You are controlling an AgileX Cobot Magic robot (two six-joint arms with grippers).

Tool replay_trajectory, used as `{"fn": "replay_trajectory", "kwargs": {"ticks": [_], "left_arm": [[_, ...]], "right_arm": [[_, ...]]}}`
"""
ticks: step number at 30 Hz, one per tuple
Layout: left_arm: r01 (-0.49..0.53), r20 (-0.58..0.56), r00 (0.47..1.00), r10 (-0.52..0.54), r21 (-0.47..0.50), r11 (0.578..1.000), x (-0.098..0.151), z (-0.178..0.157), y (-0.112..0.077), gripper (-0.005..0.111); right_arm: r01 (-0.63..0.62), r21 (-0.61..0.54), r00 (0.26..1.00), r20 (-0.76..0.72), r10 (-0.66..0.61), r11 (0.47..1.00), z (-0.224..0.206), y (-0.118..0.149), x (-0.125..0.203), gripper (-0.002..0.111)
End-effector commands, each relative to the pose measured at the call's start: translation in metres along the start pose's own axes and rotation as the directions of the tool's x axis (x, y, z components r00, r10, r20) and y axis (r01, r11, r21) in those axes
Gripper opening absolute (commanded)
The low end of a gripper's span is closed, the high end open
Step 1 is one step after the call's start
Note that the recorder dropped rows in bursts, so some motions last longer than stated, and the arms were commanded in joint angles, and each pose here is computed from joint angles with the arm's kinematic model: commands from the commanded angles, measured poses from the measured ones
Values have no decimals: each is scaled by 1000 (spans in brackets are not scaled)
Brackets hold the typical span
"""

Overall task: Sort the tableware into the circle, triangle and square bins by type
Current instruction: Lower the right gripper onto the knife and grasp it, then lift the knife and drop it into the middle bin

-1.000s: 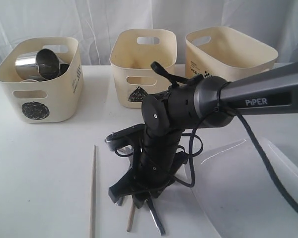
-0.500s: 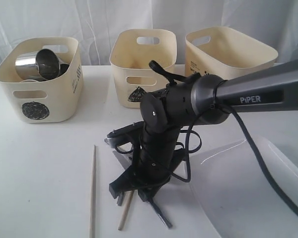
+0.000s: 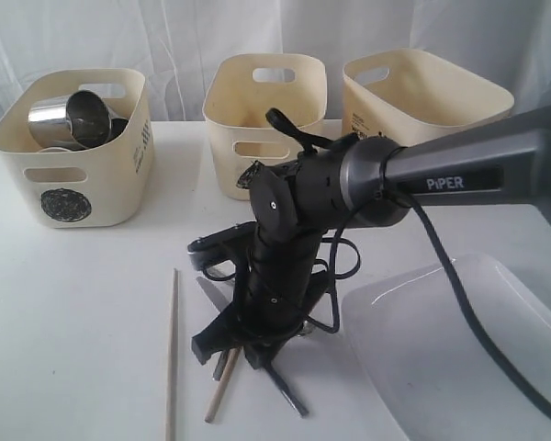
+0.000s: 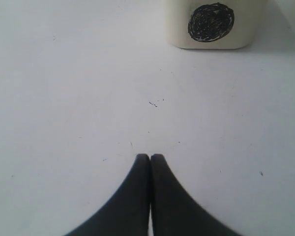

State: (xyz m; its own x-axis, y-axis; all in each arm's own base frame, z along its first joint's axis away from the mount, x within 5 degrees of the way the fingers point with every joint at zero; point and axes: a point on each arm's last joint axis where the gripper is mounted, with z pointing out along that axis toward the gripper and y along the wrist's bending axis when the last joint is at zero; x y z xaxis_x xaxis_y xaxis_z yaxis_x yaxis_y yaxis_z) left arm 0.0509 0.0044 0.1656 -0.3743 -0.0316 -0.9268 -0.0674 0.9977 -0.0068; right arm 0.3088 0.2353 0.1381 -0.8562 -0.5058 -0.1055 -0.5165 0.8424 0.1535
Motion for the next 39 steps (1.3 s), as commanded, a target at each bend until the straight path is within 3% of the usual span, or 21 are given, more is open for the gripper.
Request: {"fn": "replay_trajectory", "kwargs": {"ticks": [1,6,11,14,19,21,25,29,33,35,39], "left_arm": [[10,6,1000,-10,2,1000,1,0,0,0],[10,6,1000,-10,2,1000,1,0,0,0],[10,6,1000,-10,2,1000,1,0,0,0],[10,6,1000,-10,2,1000,1,0,0,0],[10,6,1000,-10,2,1000,1,0,0,0],[10,6,1000,-10,2,1000,1,0,0,0],[10,6,1000,-10,2,1000,1,0,0,0],[10,6,1000,-10,2,1000,1,0,0,0],[10,6,1000,-10,2,1000,1,0,0,0],[10,6,1000,-10,2,1000,1,0,0,0],[10,6,1000,-10,2,1000,1,0,0,0]], "right_arm": [[118,-7,993,-26,-118,993,-34,6,-8,0],[149,-13,989,18,-149,989,-64,3,-22,0],[93,-33,992,85,-90,995,-83,-19,-34,0],[57,-202,988,152,-26,978,-92,-37,-38,0],[85,-570,946,305,114,818,-114,-61,-46,0],[66,-612,918,346,192,788,-122,-76,-49,0],[44,-596,865,425,268,802,-129,-103,-51,0],[117,-655,765,539,353,747,-145,-119,-57,0],[147,-740,587,599,544,657,-160,-137,-69,0],[145,-743,497,626,601,654,-160,-150,-74,0],[61,-690,438,668,602,721,-140,-178,-86,0]]}}
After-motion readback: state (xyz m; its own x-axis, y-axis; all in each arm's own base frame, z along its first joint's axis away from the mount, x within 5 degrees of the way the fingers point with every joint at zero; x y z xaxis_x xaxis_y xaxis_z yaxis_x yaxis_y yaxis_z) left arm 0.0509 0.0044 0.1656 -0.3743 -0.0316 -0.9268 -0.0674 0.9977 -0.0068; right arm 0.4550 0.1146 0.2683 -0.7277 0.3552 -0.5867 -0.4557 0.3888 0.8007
